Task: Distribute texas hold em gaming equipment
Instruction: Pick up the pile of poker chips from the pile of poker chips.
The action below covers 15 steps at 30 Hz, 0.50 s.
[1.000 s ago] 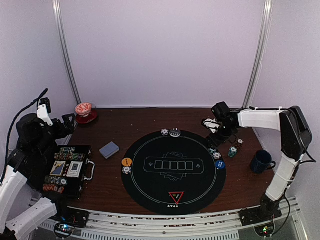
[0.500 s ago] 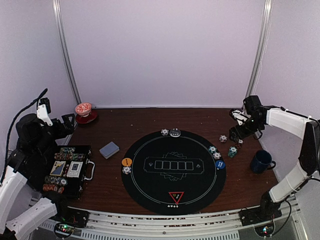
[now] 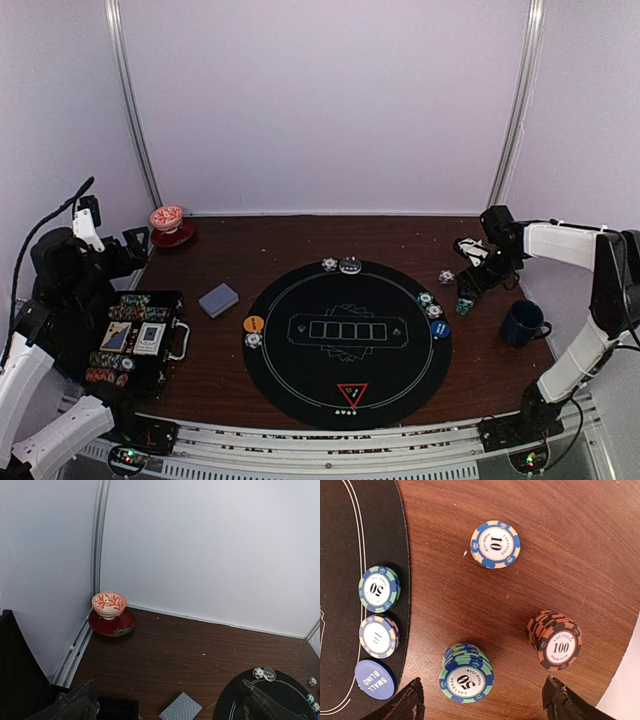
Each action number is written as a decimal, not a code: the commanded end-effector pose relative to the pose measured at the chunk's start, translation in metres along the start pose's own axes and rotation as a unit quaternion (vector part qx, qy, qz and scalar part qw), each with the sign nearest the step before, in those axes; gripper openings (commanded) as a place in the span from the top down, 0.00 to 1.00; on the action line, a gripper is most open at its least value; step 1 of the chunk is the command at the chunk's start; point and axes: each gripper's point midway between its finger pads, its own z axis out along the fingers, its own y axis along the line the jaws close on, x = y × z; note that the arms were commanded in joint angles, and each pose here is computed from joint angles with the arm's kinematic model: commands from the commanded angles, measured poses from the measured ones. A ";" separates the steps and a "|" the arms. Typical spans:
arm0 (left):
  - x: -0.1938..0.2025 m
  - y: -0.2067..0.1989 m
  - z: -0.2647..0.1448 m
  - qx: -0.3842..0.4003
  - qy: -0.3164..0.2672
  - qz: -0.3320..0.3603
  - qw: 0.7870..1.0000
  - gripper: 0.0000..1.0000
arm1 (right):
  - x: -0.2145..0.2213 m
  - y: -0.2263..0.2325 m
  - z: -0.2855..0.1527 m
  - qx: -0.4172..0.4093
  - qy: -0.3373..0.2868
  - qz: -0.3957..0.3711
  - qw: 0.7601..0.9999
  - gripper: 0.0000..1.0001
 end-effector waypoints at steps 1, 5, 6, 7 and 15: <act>-0.011 0.000 -0.001 0.001 -0.025 -0.006 1.000 0.02 | 0.012 0.005 0.009 -0.015 0.021 -0.008 1.000 0.20; -0.011 0.001 -0.001 -0.001 -0.025 -0.006 1.000 0.02 | 0.018 0.010 0.017 -0.022 0.036 -0.013 0.999 0.24; -0.011 0.000 -0.001 -0.001 -0.025 -0.005 1.000 0.02 | 0.019 0.011 0.019 -0.022 0.039 -0.016 0.999 0.25; -0.011 0.000 -0.001 0.000 -0.025 -0.005 1.000 0.02 | 0.021 0.013 0.021 -0.024 0.044 -0.020 0.999 0.25; -0.011 0.001 -0.001 -0.001 -0.025 -0.005 1.000 0.02 | 0.022 0.017 0.026 -0.011 0.052 -0.031 0.998 0.31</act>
